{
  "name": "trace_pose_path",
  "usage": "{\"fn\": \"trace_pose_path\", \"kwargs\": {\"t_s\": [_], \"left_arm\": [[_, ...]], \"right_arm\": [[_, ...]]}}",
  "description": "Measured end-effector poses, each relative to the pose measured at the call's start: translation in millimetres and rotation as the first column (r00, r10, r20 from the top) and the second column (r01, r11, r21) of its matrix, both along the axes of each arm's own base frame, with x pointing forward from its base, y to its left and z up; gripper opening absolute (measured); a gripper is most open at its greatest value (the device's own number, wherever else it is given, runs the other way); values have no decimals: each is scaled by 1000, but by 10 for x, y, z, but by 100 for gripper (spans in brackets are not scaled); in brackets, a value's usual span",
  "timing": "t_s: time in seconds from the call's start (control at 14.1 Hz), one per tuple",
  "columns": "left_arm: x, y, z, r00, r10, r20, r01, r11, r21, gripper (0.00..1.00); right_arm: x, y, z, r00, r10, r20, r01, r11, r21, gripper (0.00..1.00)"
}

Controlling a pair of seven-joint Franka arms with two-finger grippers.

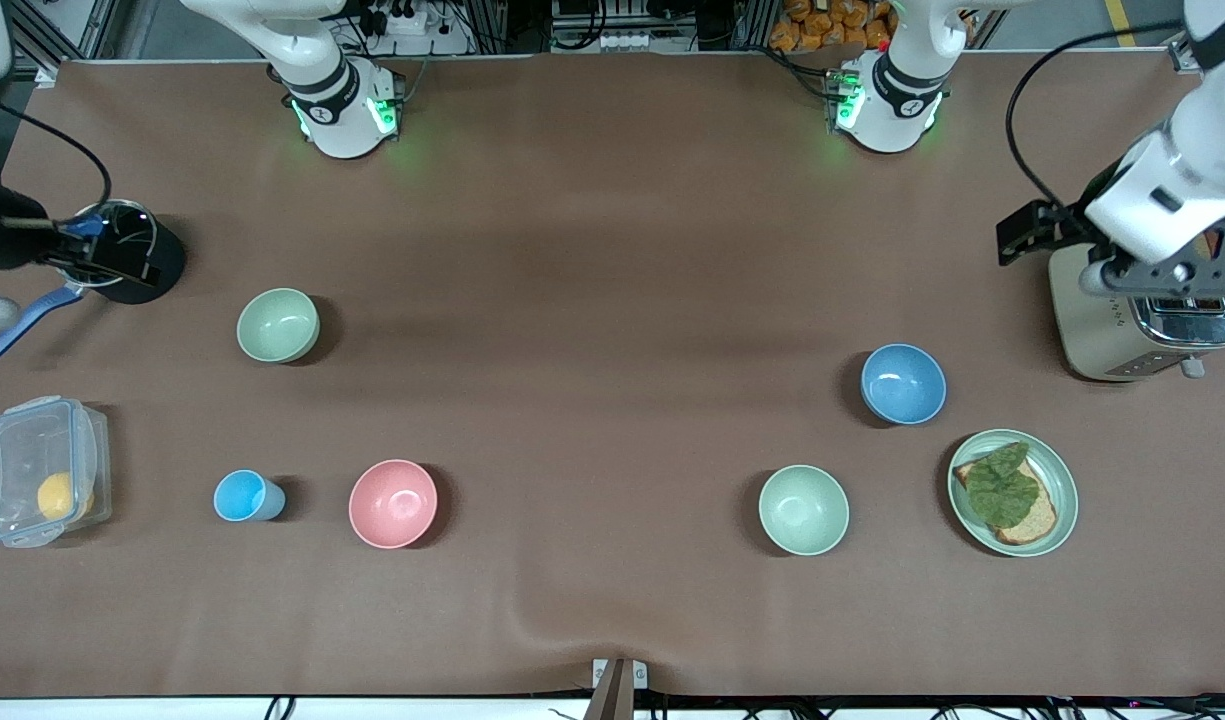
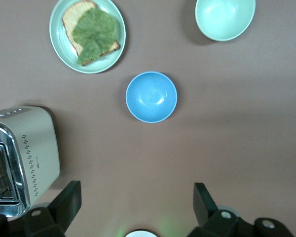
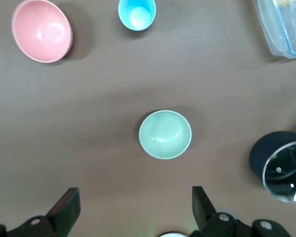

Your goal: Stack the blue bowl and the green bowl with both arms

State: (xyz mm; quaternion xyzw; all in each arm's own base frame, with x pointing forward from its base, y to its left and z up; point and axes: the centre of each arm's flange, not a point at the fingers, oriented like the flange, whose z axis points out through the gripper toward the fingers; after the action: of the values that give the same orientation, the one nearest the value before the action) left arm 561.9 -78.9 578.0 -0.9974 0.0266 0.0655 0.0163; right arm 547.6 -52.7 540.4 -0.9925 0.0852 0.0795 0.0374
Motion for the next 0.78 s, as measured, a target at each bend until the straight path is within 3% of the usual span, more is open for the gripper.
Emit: {"fn": "trace_pose_path", "kwargs": {"t_s": [0.42, 0.78], "left_arm": [[766, 232, -1456, 996, 30, -81, -31, 999, -13, 100], [963, 7, -2221, 993, -5, -118, 3, 1000, -21, 100]], "right_arm": [[-459, -600, -1162, 989, 124, 75, -126, 992, 24, 100], [-784, -786, -1886, 983, 143, 118, -145, 989, 7, 100]]}}
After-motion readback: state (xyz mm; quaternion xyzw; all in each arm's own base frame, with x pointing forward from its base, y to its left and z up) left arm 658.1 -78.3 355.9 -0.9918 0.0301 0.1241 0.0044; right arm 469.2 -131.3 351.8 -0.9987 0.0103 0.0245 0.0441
